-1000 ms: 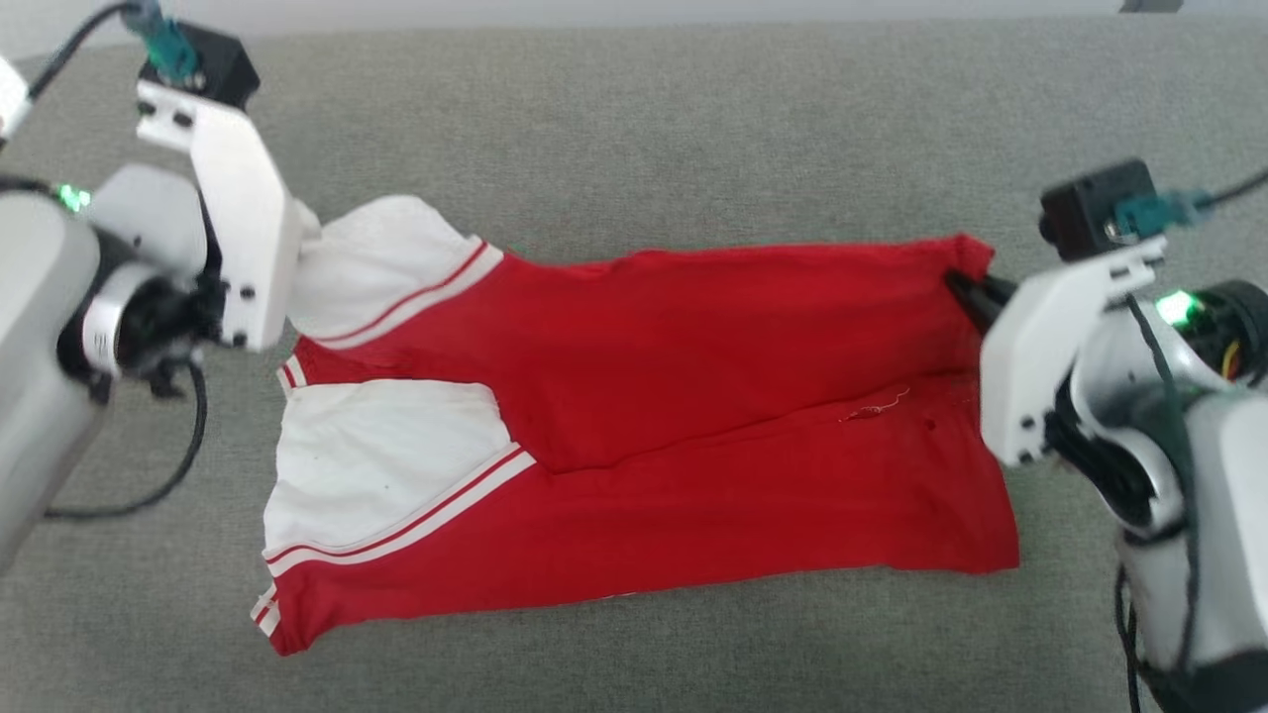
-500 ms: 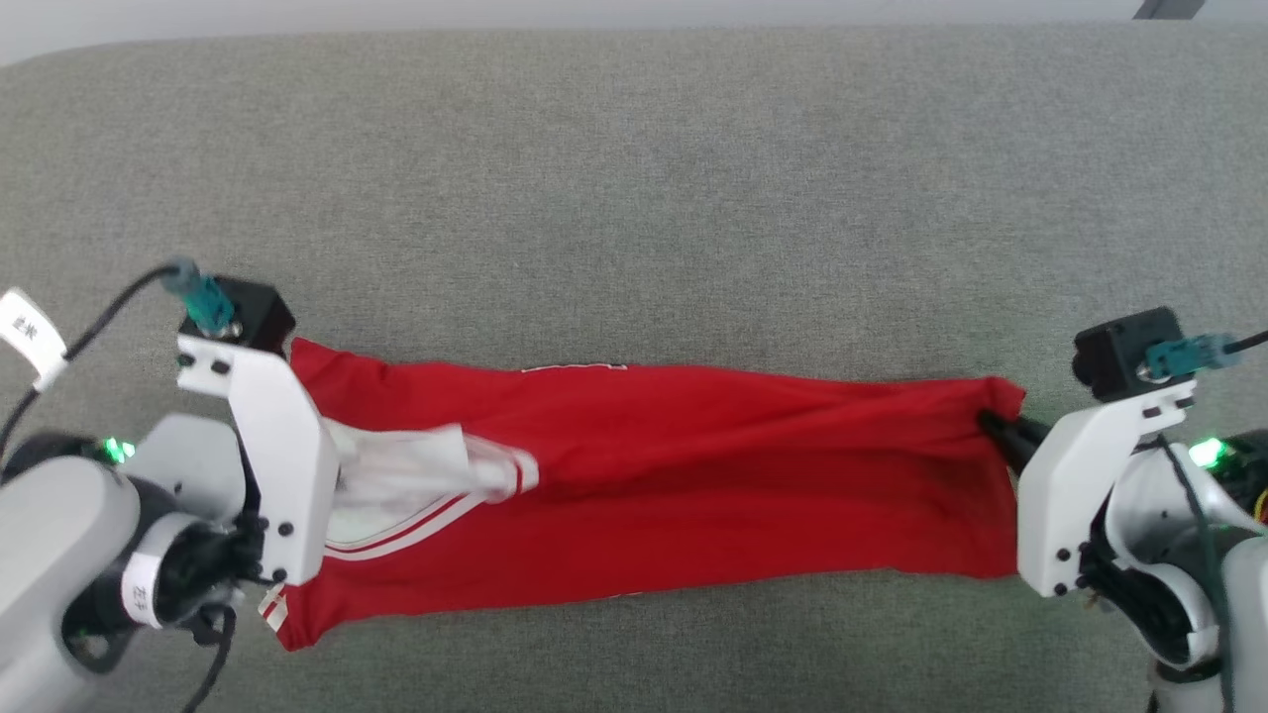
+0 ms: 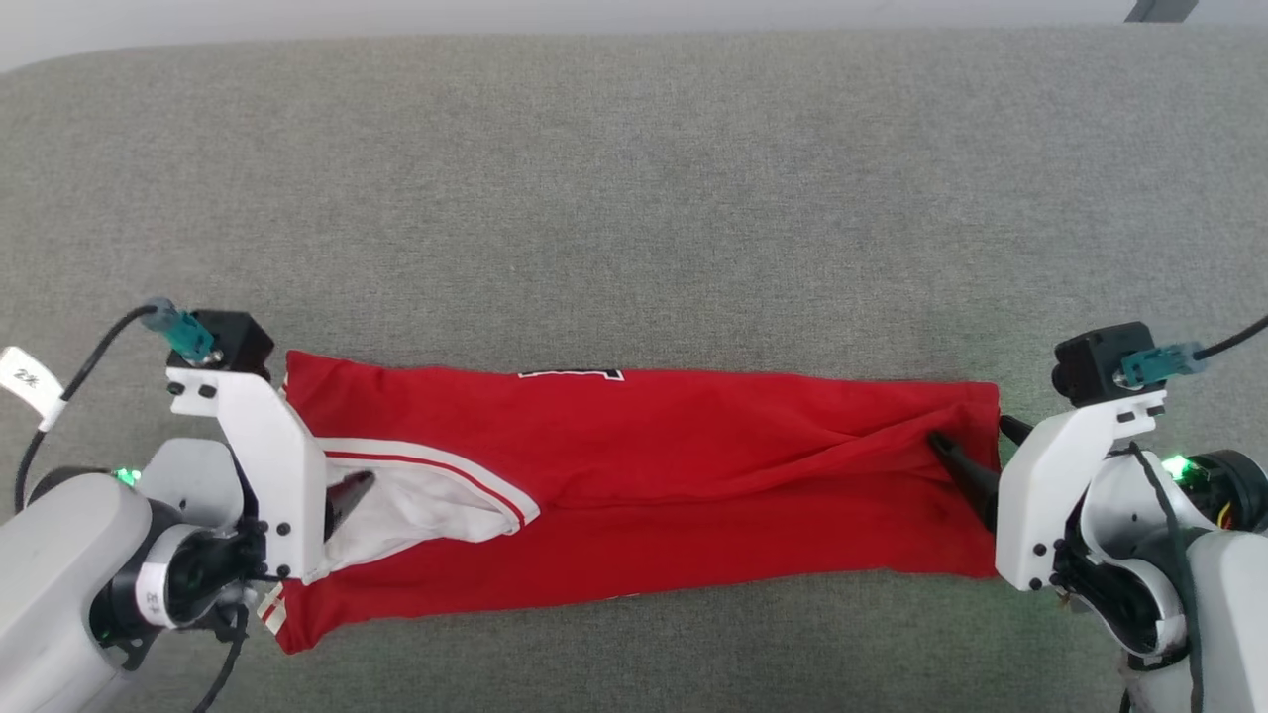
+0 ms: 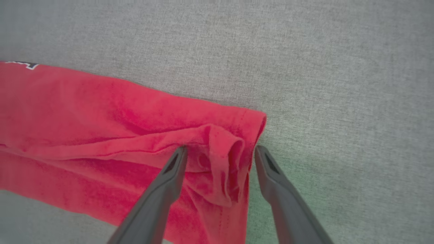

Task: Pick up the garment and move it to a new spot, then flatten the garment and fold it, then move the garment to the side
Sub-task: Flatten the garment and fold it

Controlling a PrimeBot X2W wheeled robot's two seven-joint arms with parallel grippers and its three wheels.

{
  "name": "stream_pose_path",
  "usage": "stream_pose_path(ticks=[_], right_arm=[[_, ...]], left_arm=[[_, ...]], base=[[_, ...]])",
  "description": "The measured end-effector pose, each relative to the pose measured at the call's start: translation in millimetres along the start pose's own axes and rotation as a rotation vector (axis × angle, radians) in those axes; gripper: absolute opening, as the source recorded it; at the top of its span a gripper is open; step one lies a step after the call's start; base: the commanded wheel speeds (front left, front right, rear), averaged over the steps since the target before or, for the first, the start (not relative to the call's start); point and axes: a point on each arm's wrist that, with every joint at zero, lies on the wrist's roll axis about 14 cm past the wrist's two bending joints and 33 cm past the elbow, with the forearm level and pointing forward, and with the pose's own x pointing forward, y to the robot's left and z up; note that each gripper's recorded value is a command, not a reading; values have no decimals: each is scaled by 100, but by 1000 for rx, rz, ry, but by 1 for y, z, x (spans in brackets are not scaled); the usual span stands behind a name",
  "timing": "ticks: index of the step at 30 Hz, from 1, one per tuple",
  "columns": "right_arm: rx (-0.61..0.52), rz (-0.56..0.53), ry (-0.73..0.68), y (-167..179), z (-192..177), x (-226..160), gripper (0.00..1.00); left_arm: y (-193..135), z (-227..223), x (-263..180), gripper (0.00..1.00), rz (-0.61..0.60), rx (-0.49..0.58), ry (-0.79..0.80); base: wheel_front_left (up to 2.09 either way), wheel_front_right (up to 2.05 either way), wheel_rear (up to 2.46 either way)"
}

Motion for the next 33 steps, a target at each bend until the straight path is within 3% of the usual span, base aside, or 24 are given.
stream_pose_path(ticks=[15,32,33], right_arm=[[95,2,47,-12,-4,-4,100],[171,109,252,7,-39,35,100],[171,119,263,10,-39,36,89]], left_arm=[[19,50,-36,100,28,37,-516],[50,21,-60,100,134,-57,-875],[51,19,-60,100,136,-68,-885]], base=[[0,0,0],[0,0,0],[0,0,0]])
